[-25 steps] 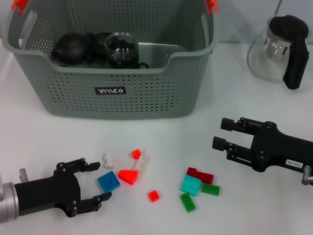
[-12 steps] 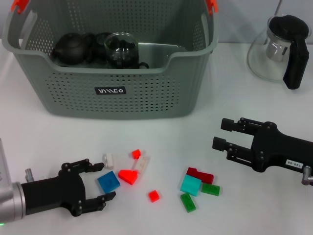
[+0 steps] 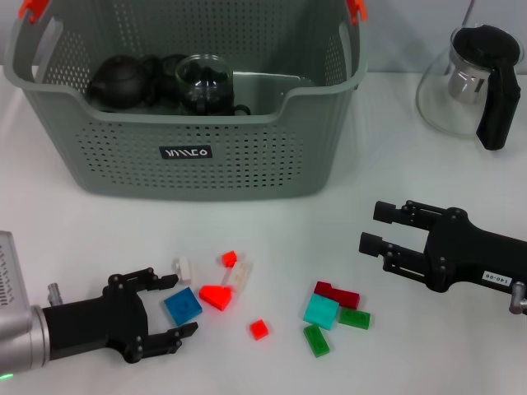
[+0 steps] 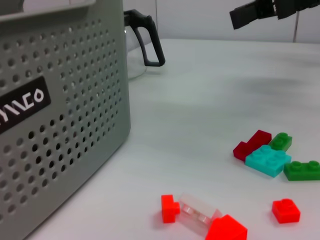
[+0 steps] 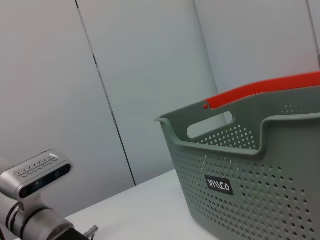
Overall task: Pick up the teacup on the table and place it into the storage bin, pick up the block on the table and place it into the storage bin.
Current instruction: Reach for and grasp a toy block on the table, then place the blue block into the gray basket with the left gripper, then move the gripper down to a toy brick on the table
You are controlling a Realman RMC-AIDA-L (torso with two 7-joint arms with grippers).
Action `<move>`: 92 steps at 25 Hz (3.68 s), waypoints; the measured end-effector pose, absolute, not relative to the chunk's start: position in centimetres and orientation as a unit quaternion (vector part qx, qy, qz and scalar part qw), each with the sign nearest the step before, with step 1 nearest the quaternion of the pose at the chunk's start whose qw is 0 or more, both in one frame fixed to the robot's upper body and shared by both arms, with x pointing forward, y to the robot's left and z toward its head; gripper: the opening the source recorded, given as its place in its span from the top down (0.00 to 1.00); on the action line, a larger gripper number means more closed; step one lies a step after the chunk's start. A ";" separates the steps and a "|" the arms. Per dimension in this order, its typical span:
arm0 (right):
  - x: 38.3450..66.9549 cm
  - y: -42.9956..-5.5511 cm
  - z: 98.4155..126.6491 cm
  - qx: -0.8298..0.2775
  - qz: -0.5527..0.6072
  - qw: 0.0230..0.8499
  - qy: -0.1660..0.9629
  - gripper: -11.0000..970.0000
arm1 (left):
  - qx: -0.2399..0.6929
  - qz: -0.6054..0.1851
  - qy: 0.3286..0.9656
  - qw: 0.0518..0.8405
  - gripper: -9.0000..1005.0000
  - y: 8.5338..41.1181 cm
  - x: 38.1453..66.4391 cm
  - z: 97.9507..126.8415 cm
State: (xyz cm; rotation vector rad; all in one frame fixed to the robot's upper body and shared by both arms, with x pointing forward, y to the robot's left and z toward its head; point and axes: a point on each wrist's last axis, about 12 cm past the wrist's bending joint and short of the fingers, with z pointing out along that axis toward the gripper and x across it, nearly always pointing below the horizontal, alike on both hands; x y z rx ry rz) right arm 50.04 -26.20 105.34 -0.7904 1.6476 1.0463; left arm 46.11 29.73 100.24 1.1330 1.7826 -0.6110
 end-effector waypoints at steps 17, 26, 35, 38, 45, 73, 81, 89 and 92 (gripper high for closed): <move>50.0 -26.2 105.3 -0.324 0.433 0.494 0.681 0.35 | 0.463 -0.242 0.720 0.458 0.55 30.0 46.1 100.3; 50.1 -26.2 105.3 -0.325 0.433 0.494 0.680 0.35 | 0.419 -0.332 0.655 0.534 0.59 32.0 46.3 105.6; 50.3 -26.0 105.5 -0.329 0.434 0.495 0.677 0.35 | 0.330 -0.414 0.549 0.647 0.58 31.7 52.8 114.2; 50.4 -25.9 105.6 -0.330 0.434 0.495 0.676 0.35 | 0.322 -0.400 0.563 0.647 0.57 30.6 56.4 116.4; 50.7 -25.7 105.8 -0.333 0.434 0.497 0.673 0.35 | 0.359 -0.286 0.694 0.555 0.57 26.7 64.2 121.2; 50.9 -25.8 105.8 -0.332 0.429 0.500 0.675 0.35 | 0.431 0.016 0.783 0.447 0.48 19.2 67.0 118.7; 51.0 -25.8 105.9 -0.335 0.428 0.501 0.673 0.35 | 0.323 -0.117 0.766 0.542 0.39 24.1 63.7 120.3; 51.2 -25.6 106.0 -0.336 0.430 0.500 0.672 0.35 | 0.291 -0.418 0.568 0.646 0.40 31.3 54.6 116.3; 51.2 -25.5 106.0 -0.336 0.431 0.500 0.671 0.35 | 0.317 -0.402 0.577 0.637 0.40 31.4 52.8 114.0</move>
